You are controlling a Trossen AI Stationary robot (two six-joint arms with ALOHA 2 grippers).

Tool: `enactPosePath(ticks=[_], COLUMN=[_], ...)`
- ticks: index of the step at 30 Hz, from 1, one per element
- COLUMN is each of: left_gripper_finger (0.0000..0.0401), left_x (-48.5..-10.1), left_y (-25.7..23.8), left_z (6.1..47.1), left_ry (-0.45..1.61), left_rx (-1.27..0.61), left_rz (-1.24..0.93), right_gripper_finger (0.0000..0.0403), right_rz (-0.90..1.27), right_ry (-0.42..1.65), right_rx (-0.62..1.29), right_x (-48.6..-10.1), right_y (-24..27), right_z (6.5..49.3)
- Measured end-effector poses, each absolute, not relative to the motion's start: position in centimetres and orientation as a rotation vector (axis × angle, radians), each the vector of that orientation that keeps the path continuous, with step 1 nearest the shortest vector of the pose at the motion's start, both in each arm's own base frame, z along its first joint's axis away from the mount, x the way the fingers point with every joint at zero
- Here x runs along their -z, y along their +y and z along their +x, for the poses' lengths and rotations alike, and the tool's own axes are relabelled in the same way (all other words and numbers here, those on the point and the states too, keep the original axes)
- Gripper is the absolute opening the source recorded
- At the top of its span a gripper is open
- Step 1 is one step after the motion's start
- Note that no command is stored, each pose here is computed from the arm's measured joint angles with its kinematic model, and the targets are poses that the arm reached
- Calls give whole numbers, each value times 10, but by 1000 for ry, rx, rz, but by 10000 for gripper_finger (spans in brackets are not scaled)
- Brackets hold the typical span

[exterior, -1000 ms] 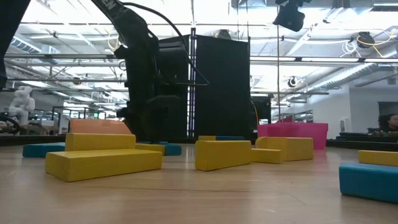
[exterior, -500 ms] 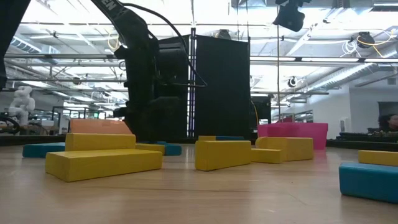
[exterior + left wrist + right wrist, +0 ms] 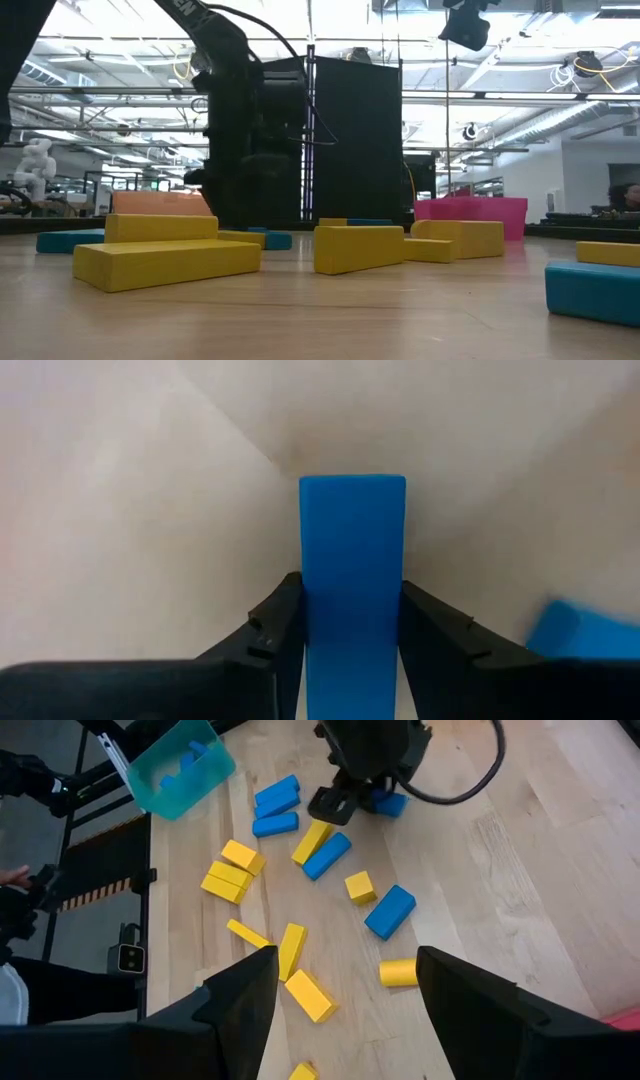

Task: Sort blocks
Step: Put the blue block into the green transparent bin

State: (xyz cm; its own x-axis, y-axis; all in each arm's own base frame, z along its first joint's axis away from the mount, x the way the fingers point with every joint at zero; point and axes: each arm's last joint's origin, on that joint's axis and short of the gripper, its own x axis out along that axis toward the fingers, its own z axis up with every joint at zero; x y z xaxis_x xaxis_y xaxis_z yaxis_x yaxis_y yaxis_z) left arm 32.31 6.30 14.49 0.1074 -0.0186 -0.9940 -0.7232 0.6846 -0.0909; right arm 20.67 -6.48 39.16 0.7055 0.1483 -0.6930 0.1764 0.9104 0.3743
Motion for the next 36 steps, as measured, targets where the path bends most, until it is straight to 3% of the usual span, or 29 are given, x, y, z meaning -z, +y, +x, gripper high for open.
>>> enactPosePath(ticks=[18,36], left_gripper_finger=[131,131], left_x=[-193,-295], left_y=[64,58], left_z=[343,346], left_ry=[1379,1026], left_rx=[-538,-498], left_rz=[-584,-498], right_gripper_finger=[235,235], right_rz=[439,442], right_ry=[794,801], right_rx=[17,16], right_x=[-392,-391], right_y=[-65,-65], right_z=[207,206])
